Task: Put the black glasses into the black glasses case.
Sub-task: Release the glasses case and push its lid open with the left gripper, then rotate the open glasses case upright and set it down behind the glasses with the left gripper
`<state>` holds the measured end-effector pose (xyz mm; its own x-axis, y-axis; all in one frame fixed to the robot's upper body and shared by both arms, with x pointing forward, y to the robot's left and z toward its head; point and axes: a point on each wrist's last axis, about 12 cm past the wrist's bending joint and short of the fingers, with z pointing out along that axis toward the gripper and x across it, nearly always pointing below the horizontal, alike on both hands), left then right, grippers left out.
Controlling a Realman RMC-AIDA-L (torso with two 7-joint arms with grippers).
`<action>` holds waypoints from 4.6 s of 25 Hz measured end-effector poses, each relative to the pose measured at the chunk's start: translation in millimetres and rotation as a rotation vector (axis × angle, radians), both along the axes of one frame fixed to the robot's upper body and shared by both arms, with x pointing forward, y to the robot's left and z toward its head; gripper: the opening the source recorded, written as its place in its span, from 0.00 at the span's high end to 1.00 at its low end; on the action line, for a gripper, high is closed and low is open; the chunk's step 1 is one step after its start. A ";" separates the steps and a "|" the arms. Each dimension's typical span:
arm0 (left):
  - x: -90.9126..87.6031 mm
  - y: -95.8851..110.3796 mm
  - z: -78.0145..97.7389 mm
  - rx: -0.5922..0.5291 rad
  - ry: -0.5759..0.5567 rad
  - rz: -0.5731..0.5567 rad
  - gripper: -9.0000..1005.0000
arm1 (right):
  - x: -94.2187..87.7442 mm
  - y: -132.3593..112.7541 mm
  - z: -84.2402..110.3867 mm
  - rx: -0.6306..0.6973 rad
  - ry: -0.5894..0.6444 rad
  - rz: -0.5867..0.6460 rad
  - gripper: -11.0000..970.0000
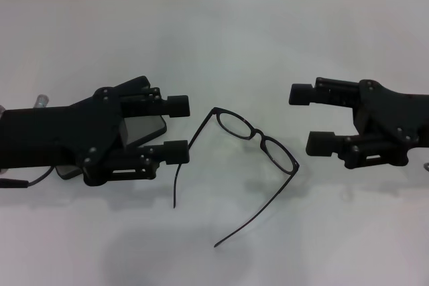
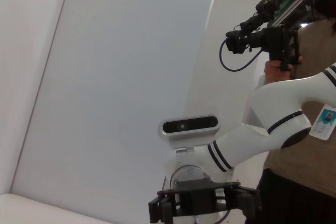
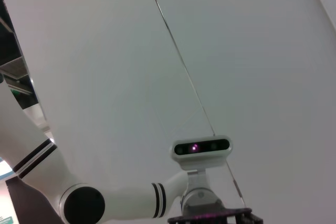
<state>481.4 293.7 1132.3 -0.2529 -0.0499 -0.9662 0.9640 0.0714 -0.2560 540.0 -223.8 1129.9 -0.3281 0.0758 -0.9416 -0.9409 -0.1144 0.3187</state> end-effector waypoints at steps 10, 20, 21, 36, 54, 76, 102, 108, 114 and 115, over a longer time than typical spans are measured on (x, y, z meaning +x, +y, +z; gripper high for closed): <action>0.7 -0.6 -0.6 0.001 0.001 0.007 0.34 | -0.4 -1.3 0.2 0.010 -0.004 -0.008 0.10; 18.0 12.9 47.8 0.007 -0.083 0.071 0.34 | -0.7 -5.5 -5.9 -0.013 -0.010 -0.049 0.10; 20.5 14.3 55.9 0.022 -0.097 0.085 0.34 | -0.8 -5.7 -6.6 -0.016 -0.009 -0.051 0.10; 30.8 -20.7 120.7 0.662 -0.183 0.384 0.34 | -19.7 -19.8 -24.8 0.017 0.045 -0.142 0.10; 66.3 -56.9 98.4 1.201 -0.055 0.459 0.36 | -25.3 -12.3 -30.8 0.030 0.055 -0.142 0.10; 99.7 -61.6 43.7 1.390 0.107 0.432 0.44 | -25.8 -14.0 -34.7 0.014 0.052 -0.166 0.10; 102.4 -98.9 92.3 1.348 -0.181 0.457 0.78 | -46.8 1.0 -28.8 0.039 0.000 0.096 0.10; 105.8 -146.2 86.8 1.367 -0.347 0.347 0.78 | -50.4 10.2 -31.0 0.037 0.009 0.134 0.19; 106.5 -181.5 72.8 1.349 -0.480 0.290 0.79 | -51.3 11.7 -33.4 0.033 0.014 0.126 0.20; 108.4 -187.1 71.1 1.341 -0.499 0.290 0.79 | -51.6 11.5 -33.9 0.032 0.015 0.122 0.20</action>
<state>589.8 106.6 1203.4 -0.0228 0.9503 -0.3105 0.8416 0.1858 0.5071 488.4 -212.3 1096.0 -0.3508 0.0646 -0.9342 -0.9144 -0.2386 0.3269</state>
